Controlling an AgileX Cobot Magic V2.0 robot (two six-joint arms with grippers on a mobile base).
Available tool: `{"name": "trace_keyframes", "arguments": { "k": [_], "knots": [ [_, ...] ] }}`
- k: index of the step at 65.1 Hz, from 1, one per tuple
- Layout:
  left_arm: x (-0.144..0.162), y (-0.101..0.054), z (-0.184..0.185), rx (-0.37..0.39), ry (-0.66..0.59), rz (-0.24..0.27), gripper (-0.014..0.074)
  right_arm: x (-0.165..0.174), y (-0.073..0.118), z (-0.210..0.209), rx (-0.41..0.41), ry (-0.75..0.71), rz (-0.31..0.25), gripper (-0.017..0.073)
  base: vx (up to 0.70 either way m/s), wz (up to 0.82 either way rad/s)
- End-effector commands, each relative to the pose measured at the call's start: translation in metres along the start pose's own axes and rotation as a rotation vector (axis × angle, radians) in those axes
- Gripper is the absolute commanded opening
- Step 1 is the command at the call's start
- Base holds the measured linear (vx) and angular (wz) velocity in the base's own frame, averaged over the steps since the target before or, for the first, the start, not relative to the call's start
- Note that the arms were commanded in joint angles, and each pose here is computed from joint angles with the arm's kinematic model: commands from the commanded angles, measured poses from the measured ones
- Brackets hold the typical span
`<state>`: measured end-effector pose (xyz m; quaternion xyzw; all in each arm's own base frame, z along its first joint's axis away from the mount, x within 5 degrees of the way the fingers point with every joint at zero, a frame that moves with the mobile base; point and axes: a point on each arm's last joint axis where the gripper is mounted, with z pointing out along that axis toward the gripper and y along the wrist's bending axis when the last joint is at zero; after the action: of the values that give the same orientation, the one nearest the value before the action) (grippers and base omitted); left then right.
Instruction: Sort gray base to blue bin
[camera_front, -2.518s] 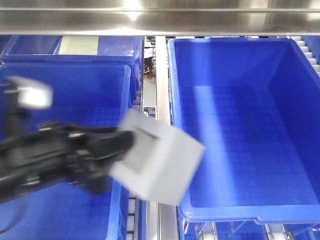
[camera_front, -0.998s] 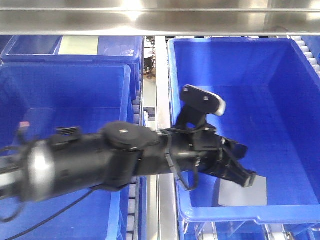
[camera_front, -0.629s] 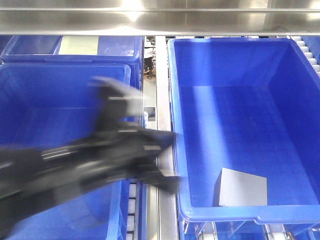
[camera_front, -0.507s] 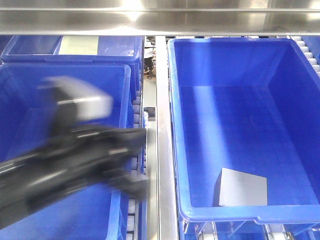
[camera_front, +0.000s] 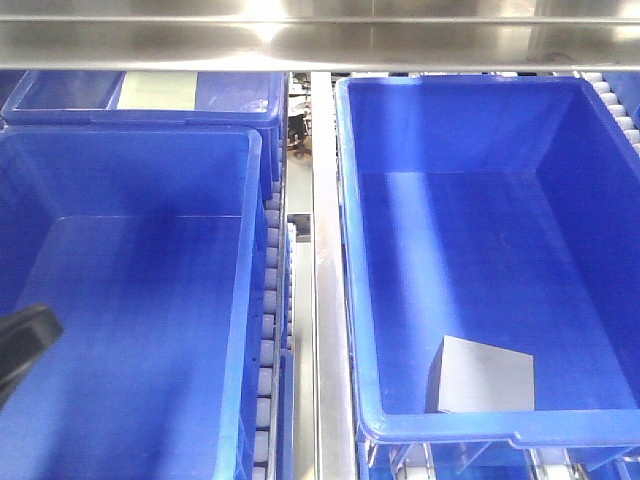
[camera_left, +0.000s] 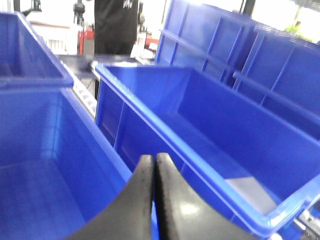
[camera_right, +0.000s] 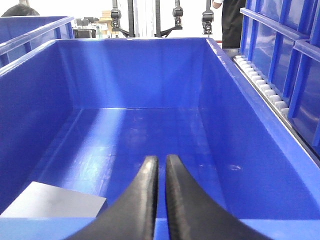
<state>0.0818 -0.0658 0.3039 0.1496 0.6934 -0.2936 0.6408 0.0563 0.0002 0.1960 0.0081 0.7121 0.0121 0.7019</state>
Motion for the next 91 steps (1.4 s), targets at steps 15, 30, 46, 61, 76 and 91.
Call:
{"name": "trace_keyframes", "arguments": {
  "k": [15, 30, 46, 61, 76, 91],
  "knots": [
    [-0.01, -0.003, -0.002, 0.017, -0.031, 0.001, -0.0006, -0.007, 0.0, -0.001, 0.001, -0.081, -0.013, -0.0004, 0.0, 0.0],
    [-0.01, -0.003, -0.002, 0.017, -0.031, 0.001, -0.0006, -0.007, 0.0, -0.001, 0.001, -0.081, -0.013, -0.0004, 0.0, 0.0],
    [-0.01, -0.003, -0.002, 0.017, -0.031, 0.001, -0.0006, -0.007, 0.0, -0.001, 0.001, -0.081, -0.013, -0.0004, 0.0, 0.0],
    [-0.016, -0.014, -0.006, 0.14, -0.113, 0.156, -0.0006, -0.007, 0.0, -0.001, 0.001, -0.081, -0.013, -0.0004, 0.0, 0.0],
    [-0.007, -0.023, -0.012, 0.268, -0.015, 0.17, -0.0006, -0.007, 0.0, -0.001, 0.001, -0.081, -0.013, -0.0004, 0.0, 0.0],
    [-0.006, -0.023, -0.012, 0.263, -0.003, 0.142, -0.0006, -0.007, 0.0, -0.001, 0.001, -0.081, -0.013, -0.0004, 0.0, 0.0]
  ]
}}
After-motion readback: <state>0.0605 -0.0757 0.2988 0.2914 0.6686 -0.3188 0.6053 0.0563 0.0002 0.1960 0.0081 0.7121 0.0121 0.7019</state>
